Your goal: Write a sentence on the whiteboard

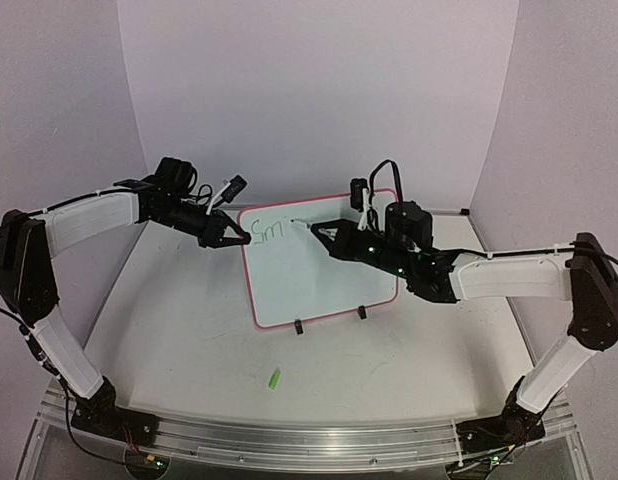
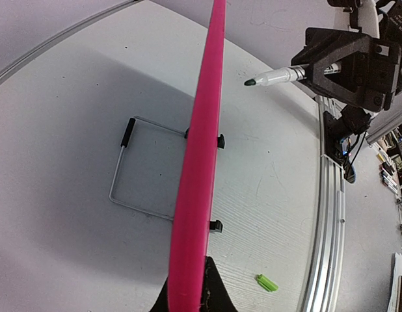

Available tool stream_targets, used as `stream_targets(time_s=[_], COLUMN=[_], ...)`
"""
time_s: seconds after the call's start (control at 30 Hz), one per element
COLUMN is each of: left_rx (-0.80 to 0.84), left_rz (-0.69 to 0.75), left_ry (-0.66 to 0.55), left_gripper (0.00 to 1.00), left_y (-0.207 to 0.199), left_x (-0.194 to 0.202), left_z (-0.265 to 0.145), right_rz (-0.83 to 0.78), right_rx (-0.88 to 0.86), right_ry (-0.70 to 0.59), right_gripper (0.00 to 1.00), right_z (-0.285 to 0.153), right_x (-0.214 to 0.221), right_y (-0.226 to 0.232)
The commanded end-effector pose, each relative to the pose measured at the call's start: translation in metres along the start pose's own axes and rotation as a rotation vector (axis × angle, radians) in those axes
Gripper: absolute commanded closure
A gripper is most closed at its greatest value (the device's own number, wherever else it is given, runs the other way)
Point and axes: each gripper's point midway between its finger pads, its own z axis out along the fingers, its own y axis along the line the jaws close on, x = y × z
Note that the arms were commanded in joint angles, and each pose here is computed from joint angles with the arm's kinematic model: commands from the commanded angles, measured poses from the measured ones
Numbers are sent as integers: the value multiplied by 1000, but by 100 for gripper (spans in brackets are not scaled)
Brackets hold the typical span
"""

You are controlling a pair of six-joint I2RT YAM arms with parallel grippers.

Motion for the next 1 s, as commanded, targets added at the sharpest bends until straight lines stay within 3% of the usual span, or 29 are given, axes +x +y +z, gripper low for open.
stream_targets(time_s=[0.0, 0.97], left_rx=[-119, -121], left_rz=[76, 75], left_ry=[8, 11], left_gripper=[100, 100], left_y=[14, 14], left_x=[-4, -3], left_z=[-12, -12], right_rz=[-27, -28], right_rx=[2, 36], right_ry=[-37, -17], right_gripper=[100, 100], right_z=[1, 20], right_x=[-17, -11], right_y=[7, -3])
